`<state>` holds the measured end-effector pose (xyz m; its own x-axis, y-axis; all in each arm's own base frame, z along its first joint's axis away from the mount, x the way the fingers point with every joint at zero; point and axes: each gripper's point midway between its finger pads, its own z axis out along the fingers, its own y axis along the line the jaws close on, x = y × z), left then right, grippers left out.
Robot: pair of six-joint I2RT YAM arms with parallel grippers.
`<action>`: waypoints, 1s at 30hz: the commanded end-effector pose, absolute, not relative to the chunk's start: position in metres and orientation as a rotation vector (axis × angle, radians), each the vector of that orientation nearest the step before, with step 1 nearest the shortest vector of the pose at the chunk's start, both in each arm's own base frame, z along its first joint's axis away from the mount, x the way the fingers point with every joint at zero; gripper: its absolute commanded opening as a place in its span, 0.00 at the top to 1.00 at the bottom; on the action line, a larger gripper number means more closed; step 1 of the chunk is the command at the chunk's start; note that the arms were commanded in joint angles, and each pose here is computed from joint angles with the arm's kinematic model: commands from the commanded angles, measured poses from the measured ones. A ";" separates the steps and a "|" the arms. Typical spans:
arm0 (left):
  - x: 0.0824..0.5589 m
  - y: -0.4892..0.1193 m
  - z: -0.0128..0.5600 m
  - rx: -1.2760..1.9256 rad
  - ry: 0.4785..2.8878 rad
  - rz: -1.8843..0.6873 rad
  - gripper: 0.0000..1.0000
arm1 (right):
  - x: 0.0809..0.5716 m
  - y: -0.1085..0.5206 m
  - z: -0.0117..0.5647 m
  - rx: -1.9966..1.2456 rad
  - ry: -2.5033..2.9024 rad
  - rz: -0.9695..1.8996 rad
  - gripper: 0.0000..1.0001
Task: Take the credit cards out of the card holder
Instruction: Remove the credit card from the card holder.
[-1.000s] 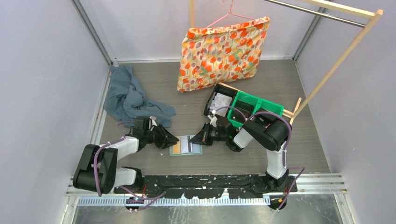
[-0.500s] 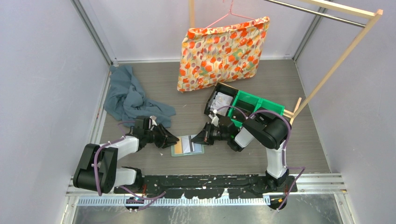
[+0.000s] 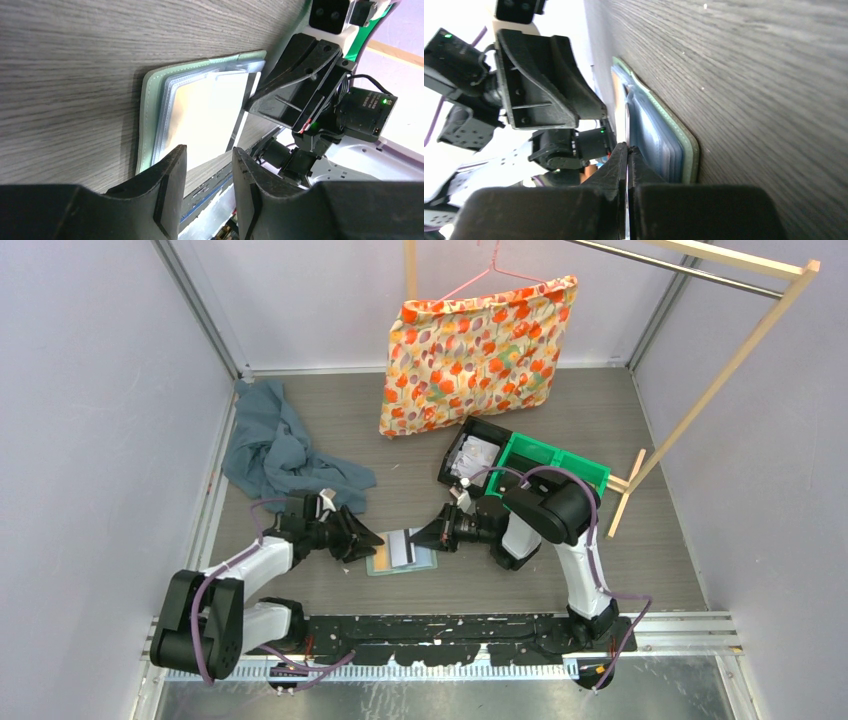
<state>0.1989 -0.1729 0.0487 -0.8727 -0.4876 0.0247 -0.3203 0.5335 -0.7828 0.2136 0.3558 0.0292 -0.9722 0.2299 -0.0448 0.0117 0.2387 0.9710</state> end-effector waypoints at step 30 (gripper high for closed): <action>0.203 -0.192 0.087 -0.545 2.474 -1.388 0.56 | 0.192 0.333 -0.004 0.134 2.547 1.621 0.99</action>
<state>0.1934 -0.1767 0.0575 -0.8788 -0.4767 0.0210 -0.3004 0.5184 -0.8006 0.2028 0.3444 0.0225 -0.9814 0.1769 -0.0749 -0.0159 0.3134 0.9495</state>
